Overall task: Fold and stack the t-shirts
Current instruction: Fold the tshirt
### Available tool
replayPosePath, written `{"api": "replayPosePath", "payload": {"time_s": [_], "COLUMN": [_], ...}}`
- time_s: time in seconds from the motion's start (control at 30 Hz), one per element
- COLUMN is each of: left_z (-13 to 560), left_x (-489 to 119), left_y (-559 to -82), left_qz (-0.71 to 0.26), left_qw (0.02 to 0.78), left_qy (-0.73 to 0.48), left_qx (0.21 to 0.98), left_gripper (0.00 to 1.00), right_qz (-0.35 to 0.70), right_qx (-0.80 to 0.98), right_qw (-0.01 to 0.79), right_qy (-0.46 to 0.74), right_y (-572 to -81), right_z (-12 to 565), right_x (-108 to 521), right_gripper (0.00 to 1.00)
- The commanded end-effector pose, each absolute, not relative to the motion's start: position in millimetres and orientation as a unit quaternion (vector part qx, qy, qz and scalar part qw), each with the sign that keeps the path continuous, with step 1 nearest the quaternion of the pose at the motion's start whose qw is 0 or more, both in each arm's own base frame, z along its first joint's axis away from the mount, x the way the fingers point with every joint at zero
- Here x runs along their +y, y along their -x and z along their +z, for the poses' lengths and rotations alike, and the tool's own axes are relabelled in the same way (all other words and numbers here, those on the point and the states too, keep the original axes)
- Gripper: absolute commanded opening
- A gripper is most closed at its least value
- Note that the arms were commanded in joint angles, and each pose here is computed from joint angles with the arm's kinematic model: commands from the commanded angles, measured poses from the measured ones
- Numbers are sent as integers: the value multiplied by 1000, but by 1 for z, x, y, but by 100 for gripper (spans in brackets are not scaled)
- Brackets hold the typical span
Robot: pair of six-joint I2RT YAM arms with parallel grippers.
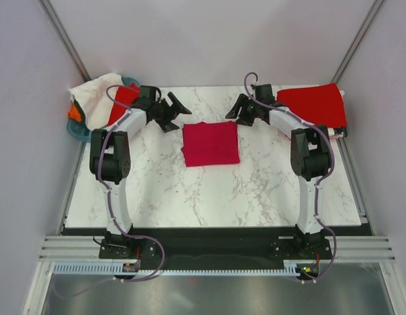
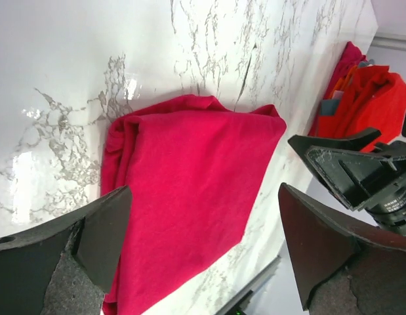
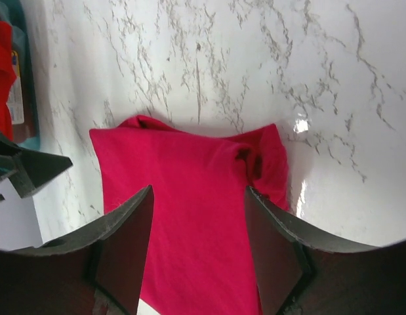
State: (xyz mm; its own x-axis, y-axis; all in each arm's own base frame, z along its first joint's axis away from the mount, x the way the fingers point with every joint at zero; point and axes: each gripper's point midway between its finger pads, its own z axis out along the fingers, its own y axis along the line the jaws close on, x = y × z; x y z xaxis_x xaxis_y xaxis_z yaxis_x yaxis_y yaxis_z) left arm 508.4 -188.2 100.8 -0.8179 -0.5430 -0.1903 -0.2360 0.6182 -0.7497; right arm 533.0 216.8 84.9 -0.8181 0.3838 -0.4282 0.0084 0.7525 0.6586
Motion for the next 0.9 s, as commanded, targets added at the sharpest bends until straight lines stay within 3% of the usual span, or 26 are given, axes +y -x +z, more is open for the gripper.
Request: {"api": "replayPosePath", "payload": {"time_s": [0.0, 0.1, 0.23, 0.33, 0.63, 0.87], "left_z": [118, 106, 88, 79, 52, 35], "left_x": [-182, -182, -188, -186, -181, -182], "left_y": [-503, -494, -489, -490, -499, -503], "left_qz": [-346, -328, -312, -298, -275, -267], "left_qw": [257, 257, 248, 247, 236, 226], "left_qy": [171, 156, 145, 147, 151, 150], "left_qx": [886, 896, 906, 910, 920, 925], "left_gripper": [100, 100, 100, 99, 88, 81], "right_qz": [331, 311, 280, 273, 262, 263], "right_qx": [874, 884, 897, 902, 913, 915], "right_qw": [351, 347, 339, 330, 307, 301], "right_qy": [-57, -46, -52, -54, -61, -58], "right_y": [-531, -519, -511, -511, -522, -528], "right_z": [127, 114, 94, 80, 41, 28], "right_x": [210, 203, 194, 194, 199, 206], "right_gripper": [65, 66, 78, 79, 65, 62]}}
